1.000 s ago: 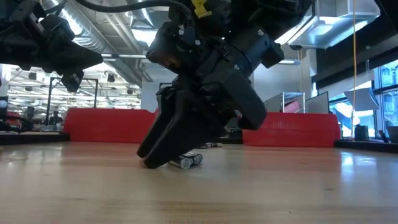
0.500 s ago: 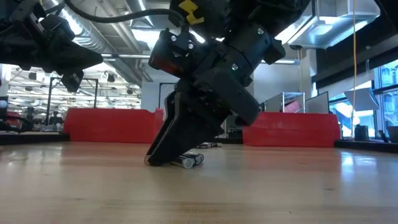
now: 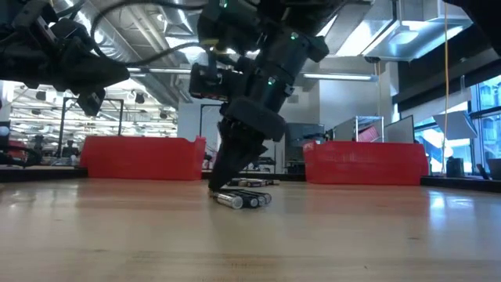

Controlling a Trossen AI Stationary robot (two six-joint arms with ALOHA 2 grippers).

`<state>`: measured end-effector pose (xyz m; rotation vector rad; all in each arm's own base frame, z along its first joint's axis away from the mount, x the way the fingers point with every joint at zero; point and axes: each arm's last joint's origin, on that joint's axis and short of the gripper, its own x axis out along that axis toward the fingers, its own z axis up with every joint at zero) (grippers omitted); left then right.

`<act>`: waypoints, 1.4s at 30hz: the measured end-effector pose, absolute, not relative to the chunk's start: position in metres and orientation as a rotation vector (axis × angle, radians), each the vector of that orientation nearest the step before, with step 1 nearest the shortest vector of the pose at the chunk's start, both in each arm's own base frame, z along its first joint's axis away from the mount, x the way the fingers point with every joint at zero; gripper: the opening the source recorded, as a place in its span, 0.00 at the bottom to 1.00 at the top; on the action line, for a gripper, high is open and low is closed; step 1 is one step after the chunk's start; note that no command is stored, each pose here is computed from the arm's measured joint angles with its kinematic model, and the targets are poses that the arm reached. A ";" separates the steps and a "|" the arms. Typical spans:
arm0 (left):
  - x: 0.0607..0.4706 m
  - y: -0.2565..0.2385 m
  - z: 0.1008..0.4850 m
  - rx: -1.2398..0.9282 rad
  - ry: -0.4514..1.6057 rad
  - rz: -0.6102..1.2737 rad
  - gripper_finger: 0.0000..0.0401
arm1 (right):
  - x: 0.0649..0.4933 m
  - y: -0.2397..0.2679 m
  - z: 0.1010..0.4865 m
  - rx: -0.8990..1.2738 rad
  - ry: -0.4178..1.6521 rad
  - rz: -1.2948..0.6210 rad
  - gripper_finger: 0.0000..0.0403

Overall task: Sort batteries
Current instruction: Put the small black battery into the right red bin

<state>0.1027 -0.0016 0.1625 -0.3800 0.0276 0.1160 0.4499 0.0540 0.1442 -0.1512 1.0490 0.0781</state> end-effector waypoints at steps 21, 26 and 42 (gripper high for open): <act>0.103 -0.002 0.163 -0.373 0.028 0.116 0.05 | 0.446 0.026 0.144 -0.070 1.168 -0.035 0.21; 0.103 -0.002 0.163 -0.372 0.028 0.116 0.05 | 0.449 0.022 0.161 -0.044 1.198 -0.070 0.39; 0.103 -0.002 0.162 -0.355 0.029 0.116 0.05 | 0.431 0.029 0.164 -0.323 1.401 0.212 0.47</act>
